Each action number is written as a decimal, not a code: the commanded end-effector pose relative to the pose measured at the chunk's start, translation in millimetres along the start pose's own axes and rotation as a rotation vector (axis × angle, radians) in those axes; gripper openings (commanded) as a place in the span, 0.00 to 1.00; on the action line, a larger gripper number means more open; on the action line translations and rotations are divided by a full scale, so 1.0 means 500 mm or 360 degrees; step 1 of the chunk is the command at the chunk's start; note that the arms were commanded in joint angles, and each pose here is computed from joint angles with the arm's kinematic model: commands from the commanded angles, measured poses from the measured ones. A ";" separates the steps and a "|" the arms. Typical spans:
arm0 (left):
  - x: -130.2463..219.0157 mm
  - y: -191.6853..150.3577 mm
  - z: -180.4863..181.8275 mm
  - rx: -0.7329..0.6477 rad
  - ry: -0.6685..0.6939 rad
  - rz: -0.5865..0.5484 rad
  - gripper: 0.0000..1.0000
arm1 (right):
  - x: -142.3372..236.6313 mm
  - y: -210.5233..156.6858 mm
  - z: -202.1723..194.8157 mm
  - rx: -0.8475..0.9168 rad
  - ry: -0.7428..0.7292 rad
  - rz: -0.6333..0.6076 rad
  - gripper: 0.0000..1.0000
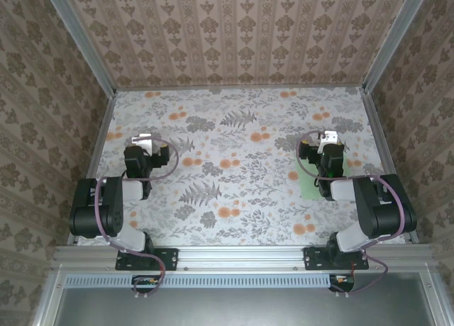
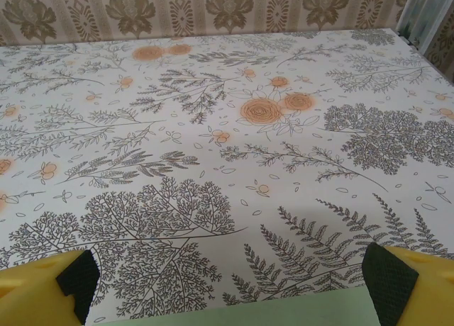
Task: Fold a paper plane with a square sheet of paper (pick it up from the middle)
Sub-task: Move the square sheet of paper to the center of the table.
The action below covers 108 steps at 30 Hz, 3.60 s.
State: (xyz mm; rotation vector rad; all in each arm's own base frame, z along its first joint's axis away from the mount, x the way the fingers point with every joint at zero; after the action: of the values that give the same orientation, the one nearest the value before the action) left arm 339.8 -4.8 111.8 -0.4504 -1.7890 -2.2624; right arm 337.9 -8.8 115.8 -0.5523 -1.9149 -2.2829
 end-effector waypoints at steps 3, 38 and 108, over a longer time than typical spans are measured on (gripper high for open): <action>-0.004 0.010 0.001 -0.0036 0.0006 -0.0019 1.00 | -0.002 0.010 -0.003 -0.0027 -0.0026 -0.0041 1.00; 0.098 0.135 0.050 0.0344 0.0168 0.0101 1.00 | 0.093 0.175 -0.007 -0.0433 -0.0349 0.0335 1.00; 0.042 0.190 -0.190 0.0811 -0.0770 0.0455 1.00 | -0.037 -0.087 0.351 -0.0531 -0.0057 0.1620 0.98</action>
State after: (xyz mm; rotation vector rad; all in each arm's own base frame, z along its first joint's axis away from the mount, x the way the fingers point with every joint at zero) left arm 343.5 -110.9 184.1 -1.0599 -2.2219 -1.5668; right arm 381.4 186.7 113.7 -1.1013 -0.7967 -1.9221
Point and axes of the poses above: each hand's point on the last joint's axis, 136 mm out from that joint toward the fingers, its own x axis back along the fingers, its own z axis along the line the jaws close on, y = z × x, the point moved 6 cm from there along x, back along the fingers, and after that the axes turned 9 degrees about -x, right-handed, at the moved point
